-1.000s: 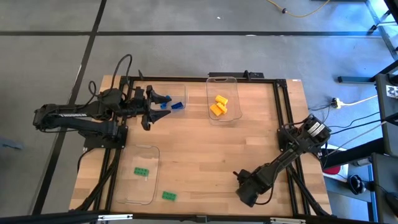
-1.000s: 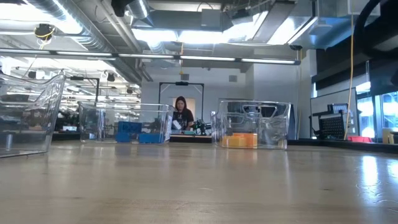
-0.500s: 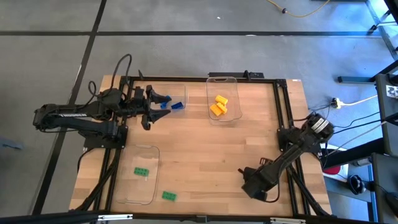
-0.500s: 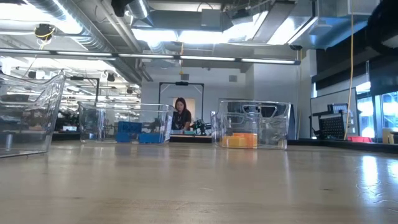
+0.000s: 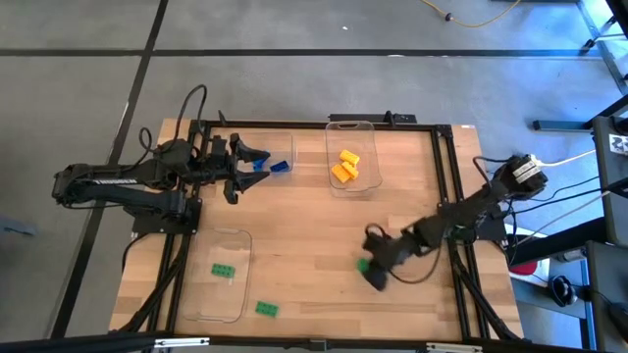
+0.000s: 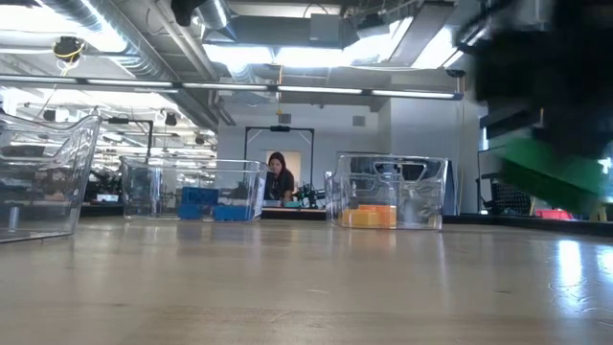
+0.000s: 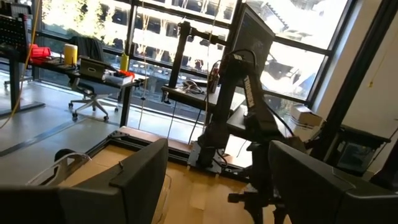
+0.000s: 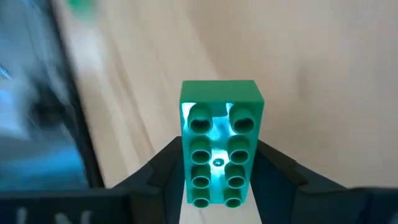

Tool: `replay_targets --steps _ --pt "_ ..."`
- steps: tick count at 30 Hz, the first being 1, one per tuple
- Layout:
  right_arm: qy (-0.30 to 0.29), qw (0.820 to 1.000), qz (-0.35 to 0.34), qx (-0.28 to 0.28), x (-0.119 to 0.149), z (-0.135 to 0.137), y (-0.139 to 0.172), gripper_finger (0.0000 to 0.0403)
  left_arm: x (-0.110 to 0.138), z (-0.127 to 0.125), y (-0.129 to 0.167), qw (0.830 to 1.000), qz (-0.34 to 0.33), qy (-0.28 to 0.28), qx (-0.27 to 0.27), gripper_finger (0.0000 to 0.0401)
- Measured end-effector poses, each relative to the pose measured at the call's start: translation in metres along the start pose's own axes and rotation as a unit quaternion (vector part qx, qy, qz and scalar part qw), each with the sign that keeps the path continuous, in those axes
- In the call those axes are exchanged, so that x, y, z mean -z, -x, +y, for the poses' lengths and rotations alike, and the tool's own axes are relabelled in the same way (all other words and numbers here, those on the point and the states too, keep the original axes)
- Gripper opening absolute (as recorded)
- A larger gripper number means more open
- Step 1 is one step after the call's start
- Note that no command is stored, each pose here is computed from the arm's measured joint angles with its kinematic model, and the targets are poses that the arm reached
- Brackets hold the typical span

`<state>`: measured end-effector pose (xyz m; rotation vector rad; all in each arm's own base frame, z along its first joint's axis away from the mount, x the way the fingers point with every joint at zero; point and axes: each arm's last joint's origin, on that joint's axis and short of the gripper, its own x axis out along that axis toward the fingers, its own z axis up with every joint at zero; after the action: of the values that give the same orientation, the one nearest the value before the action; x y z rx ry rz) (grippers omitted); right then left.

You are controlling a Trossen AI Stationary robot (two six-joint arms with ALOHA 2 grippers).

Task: Sort & place blocks by color
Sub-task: Put the right green game piece into the bottom left transparent bin

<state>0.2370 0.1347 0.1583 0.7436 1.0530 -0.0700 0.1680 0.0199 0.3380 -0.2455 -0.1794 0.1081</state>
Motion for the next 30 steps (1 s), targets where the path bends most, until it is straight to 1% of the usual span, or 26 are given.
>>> replay_targets --steps 2,4,8,13,16,19,22,24,27,30 --pt "0.005 0.997 -0.070 -0.028 -0.023 0.002 0.001 0.0142 0.000 0.000 0.000 1.000 0.000 0.000 0.000 0.0270" --pt "0.011 0.990 -0.135 -0.045 -0.047 0.003 0.003 0.0142 0.000 0.000 0.000 1.000 0.000 0.000 0.001 0.0270" --pt "0.042 0.966 -0.245 -0.068 -0.102 0.006 0.014 0.0142 0.000 0.000 0.000 1.000 0.001 0.002 0.000 0.0270" --pt "0.120 0.935 -0.326 -0.071 -0.162 0.021 0.039 0.0142 0.001 0.000 0.000 1.000 0.005 0.015 -0.001 0.0270" --pt "0.169 0.914 -0.361 -0.075 -0.190 0.031 0.062 0.0142 0.005 0.001 -0.002 1.000 0.019 0.016 -0.007 0.0270" --pt "0.197 0.899 -0.388 -0.060 -0.209 0.036 0.080 0.0142 0.006 0.000 -0.005 1.000 0.018 0.016 -0.006 0.0270" --pt "0.213 0.888 -0.404 -0.055 -0.221 0.037 0.093 0.0142 0.011 -0.001 -0.008 0.999 0.033 0.017 -0.002 0.0270" --pt "0.212 0.887 -0.407 -0.053 -0.225 0.034 0.096 0.0142 0.012 -0.002 -0.012 0.999 0.035 0.023 0.007 0.0270" --pt "0.207 0.891 -0.402 -0.044 -0.227 0.030 0.095 0.0142 0.019 -0.002 -0.017 0.998 0.053 0.042 0.006 0.0270" --pt "0.213 0.888 -0.405 -0.043 -0.227 0.030 0.096 0.0142 0.024 -0.001 -0.024 0.997 0.059 0.048 0.012 0.0270"
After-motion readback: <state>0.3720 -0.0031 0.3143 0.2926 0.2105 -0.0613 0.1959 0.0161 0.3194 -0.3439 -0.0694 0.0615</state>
